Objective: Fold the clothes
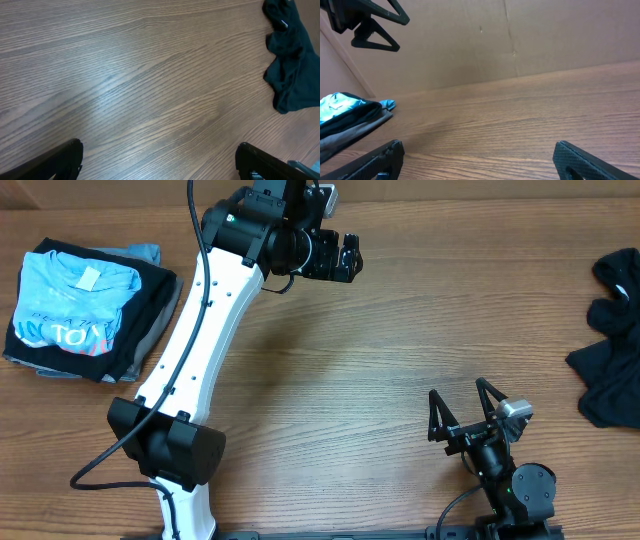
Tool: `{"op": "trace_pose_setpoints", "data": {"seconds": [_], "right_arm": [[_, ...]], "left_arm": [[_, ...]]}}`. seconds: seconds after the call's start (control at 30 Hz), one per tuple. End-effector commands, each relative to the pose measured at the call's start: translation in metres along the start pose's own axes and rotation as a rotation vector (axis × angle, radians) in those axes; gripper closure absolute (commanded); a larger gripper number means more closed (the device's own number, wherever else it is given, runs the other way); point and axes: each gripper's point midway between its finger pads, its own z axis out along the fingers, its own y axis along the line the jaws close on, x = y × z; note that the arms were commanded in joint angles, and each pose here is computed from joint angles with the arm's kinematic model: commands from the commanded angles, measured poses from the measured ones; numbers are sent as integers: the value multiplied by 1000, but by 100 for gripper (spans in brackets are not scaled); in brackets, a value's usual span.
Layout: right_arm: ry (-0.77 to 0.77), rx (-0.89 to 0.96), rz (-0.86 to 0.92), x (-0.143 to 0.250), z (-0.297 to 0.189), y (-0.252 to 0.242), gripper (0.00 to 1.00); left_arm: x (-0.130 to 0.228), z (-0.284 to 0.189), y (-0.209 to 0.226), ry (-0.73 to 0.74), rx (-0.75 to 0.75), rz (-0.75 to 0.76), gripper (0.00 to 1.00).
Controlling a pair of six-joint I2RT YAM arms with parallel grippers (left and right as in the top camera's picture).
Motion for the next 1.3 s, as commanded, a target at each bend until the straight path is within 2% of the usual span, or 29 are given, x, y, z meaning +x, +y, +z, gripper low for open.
{"op": "trace_pose_setpoints", "data": {"seconds": [0.0,0.13,0.27,0.33,0.47,0.67,0.87,1.07,1.27], "right_arm": [[-9,2,4,1,0,-1,0],[-9,2,4,1,0,-1,0],[-9,2,4,1,0,-1,0],[-9,2,4,1,0,-1,0],[-9,2,4,1,0,-1,0],[-9,2,4,1,0,-1,0],[-9,2,4,1,0,-1,0],[-9,2,4,1,0,-1,0],[-9,2,4,1,0,-1,0]], "left_arm": [[0,2,2,0,-20,15,0],[-1,-27,-25,-59,2,65,0],[1,-92,-67,-180,60,142,0],[2,-139,-82,-278,71,181,0],[15,-205,-65,-416,-93,171,0],[70,-248,-31,-466,-244,141,0],[116,-249,26,-638,-391,84,0],[170,-204,86,-759,-453,23,0],[206,-165,135,-898,-492,-40,0]]}}
